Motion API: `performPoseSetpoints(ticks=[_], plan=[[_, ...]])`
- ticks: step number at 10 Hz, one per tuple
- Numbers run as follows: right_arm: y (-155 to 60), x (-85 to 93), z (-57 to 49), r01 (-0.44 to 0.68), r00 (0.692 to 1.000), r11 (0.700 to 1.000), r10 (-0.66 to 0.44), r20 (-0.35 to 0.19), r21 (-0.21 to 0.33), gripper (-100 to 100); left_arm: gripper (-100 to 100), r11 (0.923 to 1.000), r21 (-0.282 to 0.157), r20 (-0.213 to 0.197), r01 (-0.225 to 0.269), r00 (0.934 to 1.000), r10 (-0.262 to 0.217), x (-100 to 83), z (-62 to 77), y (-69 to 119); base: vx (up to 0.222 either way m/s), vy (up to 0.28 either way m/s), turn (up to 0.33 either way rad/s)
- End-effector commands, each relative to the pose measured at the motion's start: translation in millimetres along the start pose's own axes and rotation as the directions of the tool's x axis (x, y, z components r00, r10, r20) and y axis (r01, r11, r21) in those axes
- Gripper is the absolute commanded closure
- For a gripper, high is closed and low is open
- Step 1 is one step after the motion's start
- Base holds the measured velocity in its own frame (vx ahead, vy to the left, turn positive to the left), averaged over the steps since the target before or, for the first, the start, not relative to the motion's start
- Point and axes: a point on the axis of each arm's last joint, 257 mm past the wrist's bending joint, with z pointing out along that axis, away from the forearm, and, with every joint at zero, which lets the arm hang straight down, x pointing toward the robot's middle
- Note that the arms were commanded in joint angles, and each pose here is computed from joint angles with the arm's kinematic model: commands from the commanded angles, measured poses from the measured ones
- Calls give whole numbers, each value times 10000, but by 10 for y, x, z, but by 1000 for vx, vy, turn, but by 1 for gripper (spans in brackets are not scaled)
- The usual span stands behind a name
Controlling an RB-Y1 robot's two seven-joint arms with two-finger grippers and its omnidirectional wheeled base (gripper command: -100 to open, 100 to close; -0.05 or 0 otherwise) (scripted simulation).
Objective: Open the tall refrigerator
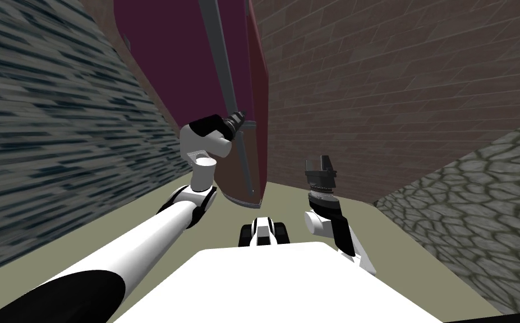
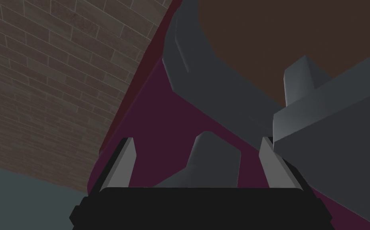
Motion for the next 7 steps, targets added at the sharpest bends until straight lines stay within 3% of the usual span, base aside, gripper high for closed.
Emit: performPoseSetpoints(ticks=[1,4,7], plan=[[0,0,0,0,10000,10000,0,0,0,0,-100,9989,-337,-256,-325,9992,316,-42,88,37,-37,6,-31],[0,0,0,0,10000,10000,0,0,0,0,-100,9945,-769,-572,-715,9961,672,-122,187,87,-43,10,-42],[0,0,0,0,10000,10000,0,0,0,0,-100,9854,-1282,-933,-1120,9906,1004,-238,281,156,-51,12,-52]])
